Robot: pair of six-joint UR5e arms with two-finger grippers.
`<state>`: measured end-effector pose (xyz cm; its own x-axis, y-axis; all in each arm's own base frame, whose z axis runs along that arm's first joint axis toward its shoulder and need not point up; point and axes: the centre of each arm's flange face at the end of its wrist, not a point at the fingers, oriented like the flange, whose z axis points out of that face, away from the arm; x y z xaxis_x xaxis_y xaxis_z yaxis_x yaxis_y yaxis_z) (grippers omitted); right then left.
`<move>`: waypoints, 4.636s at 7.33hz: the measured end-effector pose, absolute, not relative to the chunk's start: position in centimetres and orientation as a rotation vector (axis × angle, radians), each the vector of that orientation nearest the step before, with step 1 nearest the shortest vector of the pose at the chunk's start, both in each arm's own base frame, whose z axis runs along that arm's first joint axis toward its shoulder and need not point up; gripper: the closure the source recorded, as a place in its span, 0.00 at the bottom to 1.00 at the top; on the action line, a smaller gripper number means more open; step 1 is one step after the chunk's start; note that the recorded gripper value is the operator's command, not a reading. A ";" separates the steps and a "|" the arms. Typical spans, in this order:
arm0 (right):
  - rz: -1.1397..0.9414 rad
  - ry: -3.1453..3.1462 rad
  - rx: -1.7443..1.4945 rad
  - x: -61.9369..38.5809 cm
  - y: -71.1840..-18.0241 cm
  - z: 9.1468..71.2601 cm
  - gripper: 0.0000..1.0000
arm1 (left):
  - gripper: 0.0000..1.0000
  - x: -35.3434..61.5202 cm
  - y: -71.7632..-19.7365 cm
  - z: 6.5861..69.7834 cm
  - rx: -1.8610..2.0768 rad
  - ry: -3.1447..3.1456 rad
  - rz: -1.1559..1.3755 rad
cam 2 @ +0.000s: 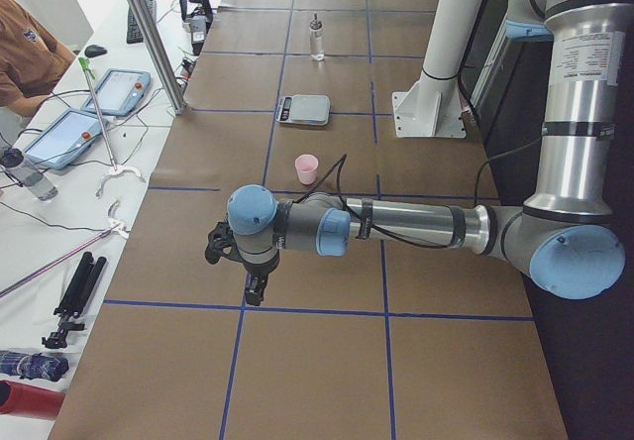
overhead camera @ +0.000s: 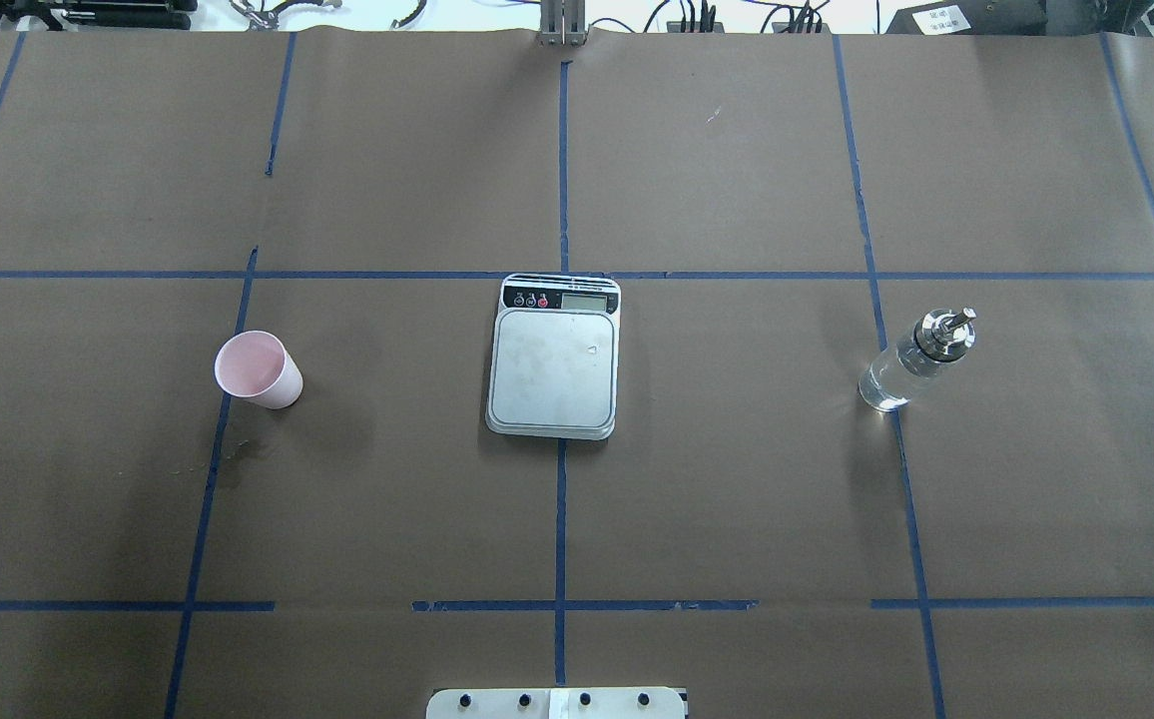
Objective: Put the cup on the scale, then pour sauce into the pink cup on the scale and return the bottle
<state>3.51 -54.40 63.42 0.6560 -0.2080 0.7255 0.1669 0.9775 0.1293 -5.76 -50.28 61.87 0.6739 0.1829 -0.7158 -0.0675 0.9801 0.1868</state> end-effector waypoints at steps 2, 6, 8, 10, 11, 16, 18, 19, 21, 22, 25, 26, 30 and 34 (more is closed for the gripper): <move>-0.207 -0.841 0.046 4.6 -54.0 64.9 0.00 | 0.00 -6.0 -50.2 61.5 0.160 0.823 0.141; -0.201 -0.844 0.043 4.7 -53.5 65.7 0.00 | 0.00 -6.0 -49.5 61.8 0.152 0.823 0.133; -0.224 -0.847 0.084 4.5 -53.6 65.7 0.00 | 0.00 -5.1 -49.8 60.9 0.200 0.834 0.174; -0.261 -0.875 0.146 3.8 -52.7 66.2 0.00 | 0.00 -2.4 -50.1 58.9 0.233 0.897 0.220; -0.278 -0.902 0.173 3.4 -52.0 66.4 0.00 | 0.00 0.4 -50.2 57.3 0.221 0.923 0.240; -0.314 -0.930 0.181 1.7 -51.5 66.6 0.00 | 0.02 20.6 -48.1 45.0 0.111 1.009 0.172; -0.316 -0.932 0.179 1.4 -51.6 66.5 0.00 | 0.02 27.8 -48.0 40.1 0.115 0.987 0.085; -0.318 -0.932 0.179 1.3 -51.6 66.5 0.00 | 0.03 30.6 -47.5 39.0 0.111 0.980 0.077; -0.319 -0.931 0.178 1.2 -51.7 66.5 0.00 | 0.04 32.7 -46.8 39.0 0.126 0.947 0.066; -0.320 -0.931 0.177 1.2 -51.7 66.5 0.00 | 0.04 32.8 -46.7 39.3 0.129 0.937 0.062; -0.321 -0.932 0.176 1.1 -51.7 66.5 0.00 | 0.16 33.7 -46.5 40.7 0.111 0.916 0.063; -0.322 -0.932 0.175 1.0 -51.7 66.6 0.00 | 0.38 34.3 -46.5 41.2 0.101 0.910 0.070; -0.322 -0.932 0.173 1.0 -51.7 66.6 0.00 | 1.00 36.2 -46.1 41.6 0.071 0.910 0.092; -0.325 -0.978 0.176 0.7 -51.7 66.2 0.00 | 1.00 38.5 -47.8 32.1 0.026 0.957 -0.056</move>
